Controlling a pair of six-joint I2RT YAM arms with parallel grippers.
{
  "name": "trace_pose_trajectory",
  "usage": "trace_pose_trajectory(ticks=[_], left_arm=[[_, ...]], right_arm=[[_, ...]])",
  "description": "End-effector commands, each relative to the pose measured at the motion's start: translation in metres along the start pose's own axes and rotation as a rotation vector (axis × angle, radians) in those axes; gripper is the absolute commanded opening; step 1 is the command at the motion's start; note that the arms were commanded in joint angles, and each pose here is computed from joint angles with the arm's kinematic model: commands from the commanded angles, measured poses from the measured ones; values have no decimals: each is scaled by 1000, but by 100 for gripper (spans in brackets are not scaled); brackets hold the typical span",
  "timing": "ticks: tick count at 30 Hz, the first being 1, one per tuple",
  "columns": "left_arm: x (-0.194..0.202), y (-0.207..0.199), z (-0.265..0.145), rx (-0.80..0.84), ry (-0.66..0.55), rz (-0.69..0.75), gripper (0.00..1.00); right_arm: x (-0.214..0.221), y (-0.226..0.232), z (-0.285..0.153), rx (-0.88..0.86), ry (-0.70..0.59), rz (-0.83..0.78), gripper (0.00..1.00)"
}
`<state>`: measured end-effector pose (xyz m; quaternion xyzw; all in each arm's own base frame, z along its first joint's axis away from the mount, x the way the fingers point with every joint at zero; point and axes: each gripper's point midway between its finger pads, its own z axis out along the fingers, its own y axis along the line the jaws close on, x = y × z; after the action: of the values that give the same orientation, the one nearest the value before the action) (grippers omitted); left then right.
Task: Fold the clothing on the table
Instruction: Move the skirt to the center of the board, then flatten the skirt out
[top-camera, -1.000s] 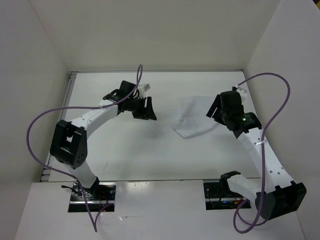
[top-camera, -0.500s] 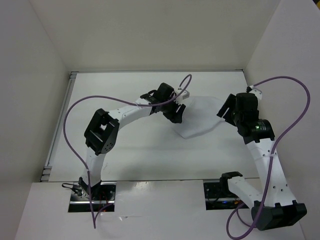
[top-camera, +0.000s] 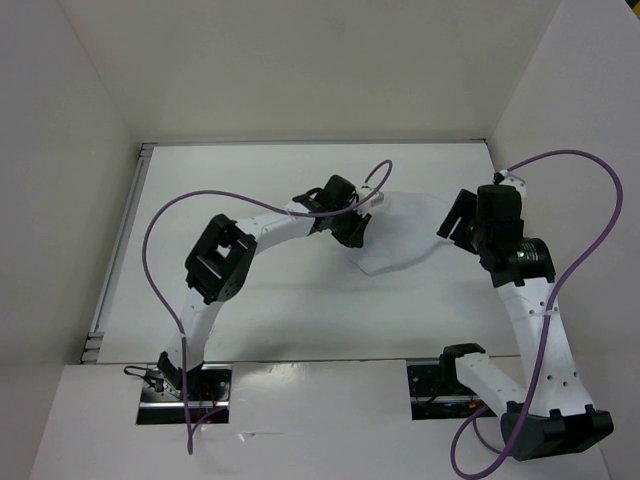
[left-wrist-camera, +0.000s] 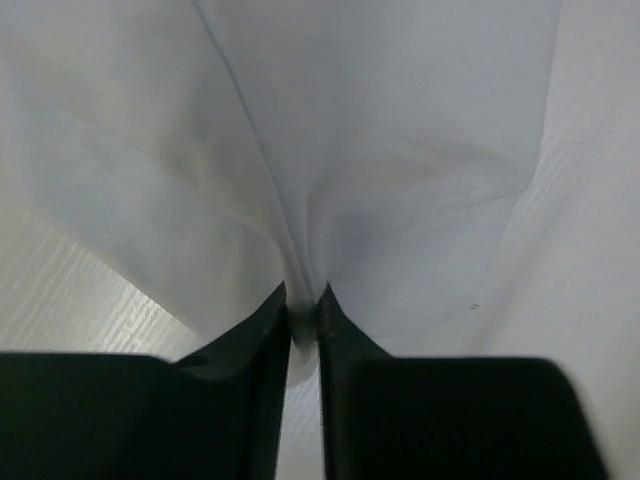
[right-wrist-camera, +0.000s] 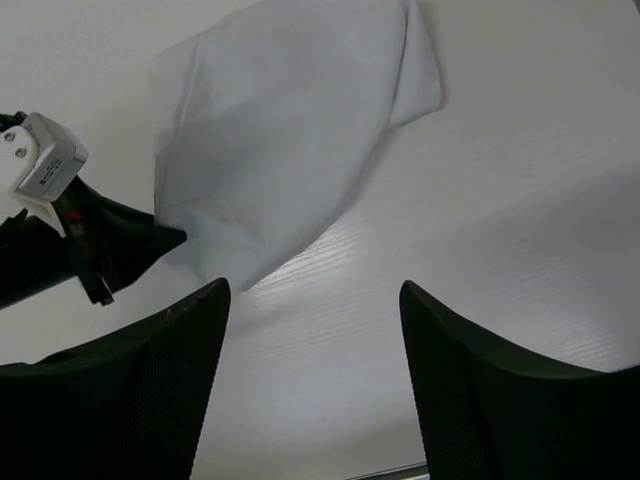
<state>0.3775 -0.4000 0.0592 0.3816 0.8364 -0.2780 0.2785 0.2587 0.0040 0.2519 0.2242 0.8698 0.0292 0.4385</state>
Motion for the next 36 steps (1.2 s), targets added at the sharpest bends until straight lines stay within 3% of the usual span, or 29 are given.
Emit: trace_pose_trajectory(ticks=[1,3,4,6,11,15,17,18,20,25,29,34,36], left_arm=[[-28,-16,12,64,-71,43,16],[-35,-29,4,99,-50,42,4],[-65,-41,-18,123,-108,68,1],[-85,-74,-41,152,-141,111,0],[-152,-146,-147,313,-291,213,0],[-167,-151,-183,320,-363,176,0],[-171,-137,-187,293,-411,142,0],[-172,-109,-187,209,-430,85,0],[-165,-77,-183,135,-446,-15,0],[-71,30,-152,-45,-289,-384,0],[4,54,-139,-59,-191,-567,0],[23,62,-130,-72,-133,-615,0],[23,66,-128,-83,-118,-601,0]], right_arm=[[-10,5,-7,-34,-31,-5,73],[-7,10,-6,-67,-20,-14,73],[-4,13,1,-75,-11,-15,73],[-2,15,6,-85,-3,-16,73],[5,20,26,-100,3,25,73],[7,17,32,-93,1,40,73],[5,19,32,-98,-7,52,73],[4,16,32,-95,-17,59,73],[6,20,30,-120,-15,69,73],[12,27,32,-158,15,66,73],[30,41,43,-220,123,49,71],[34,54,52,-279,167,39,70],[46,68,56,-353,250,10,70]])
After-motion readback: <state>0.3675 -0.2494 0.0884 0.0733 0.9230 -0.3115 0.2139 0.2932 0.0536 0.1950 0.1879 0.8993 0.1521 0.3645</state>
